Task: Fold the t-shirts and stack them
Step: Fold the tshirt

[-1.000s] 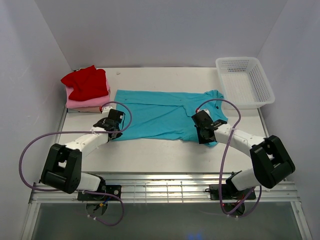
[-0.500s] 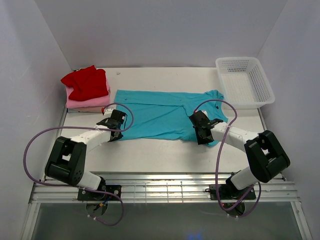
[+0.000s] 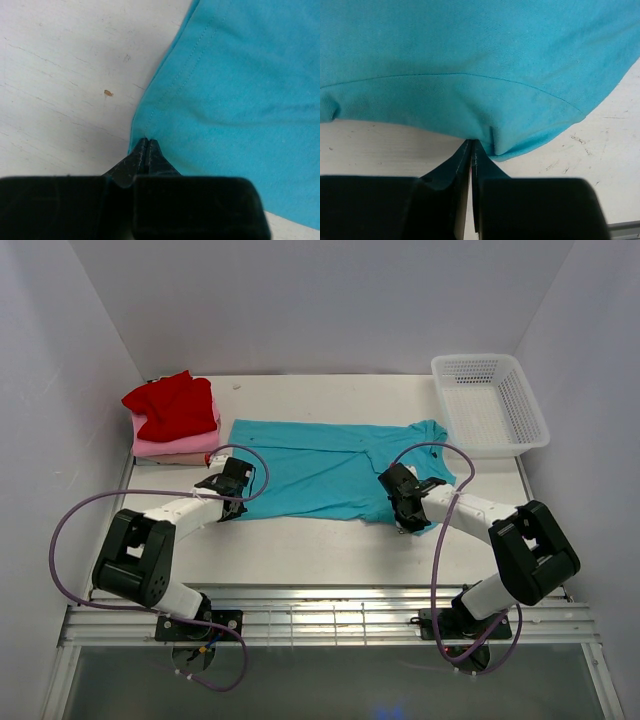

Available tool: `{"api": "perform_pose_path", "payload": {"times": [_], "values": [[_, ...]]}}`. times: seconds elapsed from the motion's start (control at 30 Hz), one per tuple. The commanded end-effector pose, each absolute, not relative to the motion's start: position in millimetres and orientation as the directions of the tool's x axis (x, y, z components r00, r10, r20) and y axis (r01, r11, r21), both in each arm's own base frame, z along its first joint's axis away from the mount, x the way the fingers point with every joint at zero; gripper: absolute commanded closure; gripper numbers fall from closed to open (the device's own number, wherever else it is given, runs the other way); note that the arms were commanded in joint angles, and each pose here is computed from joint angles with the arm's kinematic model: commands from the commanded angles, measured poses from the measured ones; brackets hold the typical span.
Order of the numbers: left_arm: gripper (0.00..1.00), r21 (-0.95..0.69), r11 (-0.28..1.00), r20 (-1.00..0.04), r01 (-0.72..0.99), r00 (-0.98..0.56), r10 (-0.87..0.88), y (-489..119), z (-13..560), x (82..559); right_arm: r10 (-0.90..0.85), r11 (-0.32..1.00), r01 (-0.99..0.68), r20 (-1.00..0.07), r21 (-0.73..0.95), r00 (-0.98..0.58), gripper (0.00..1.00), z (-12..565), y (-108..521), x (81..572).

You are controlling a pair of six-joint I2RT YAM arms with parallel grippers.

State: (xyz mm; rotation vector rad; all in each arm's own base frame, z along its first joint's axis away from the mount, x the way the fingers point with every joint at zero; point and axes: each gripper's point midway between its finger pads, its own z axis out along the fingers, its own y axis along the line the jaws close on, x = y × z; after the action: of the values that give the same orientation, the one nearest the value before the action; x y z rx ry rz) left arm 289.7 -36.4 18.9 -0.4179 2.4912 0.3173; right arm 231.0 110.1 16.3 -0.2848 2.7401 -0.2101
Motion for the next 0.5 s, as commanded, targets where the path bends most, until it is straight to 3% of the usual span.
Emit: {"api": "perform_pose_path", "payload": {"times": [0.0, 0.47], "values": [[1.0, 0.156, 0.923, -0.543, -0.352, -0.811, -0.218, -34.3, 10.2, 277.8, -0.227, 0.967, -0.18, -0.296, -0.177, -0.928, 0.92, 5.9, 109.0, 216.6], [1.0, 0.028, 0.942, -0.665, -0.335, -0.71, -0.233, -50.4, 71.8, 305.3, -0.189, 0.977, -0.114, -0.486, -0.181, -0.853, 0.92, 101.6, 101.5, 234.5]]}}
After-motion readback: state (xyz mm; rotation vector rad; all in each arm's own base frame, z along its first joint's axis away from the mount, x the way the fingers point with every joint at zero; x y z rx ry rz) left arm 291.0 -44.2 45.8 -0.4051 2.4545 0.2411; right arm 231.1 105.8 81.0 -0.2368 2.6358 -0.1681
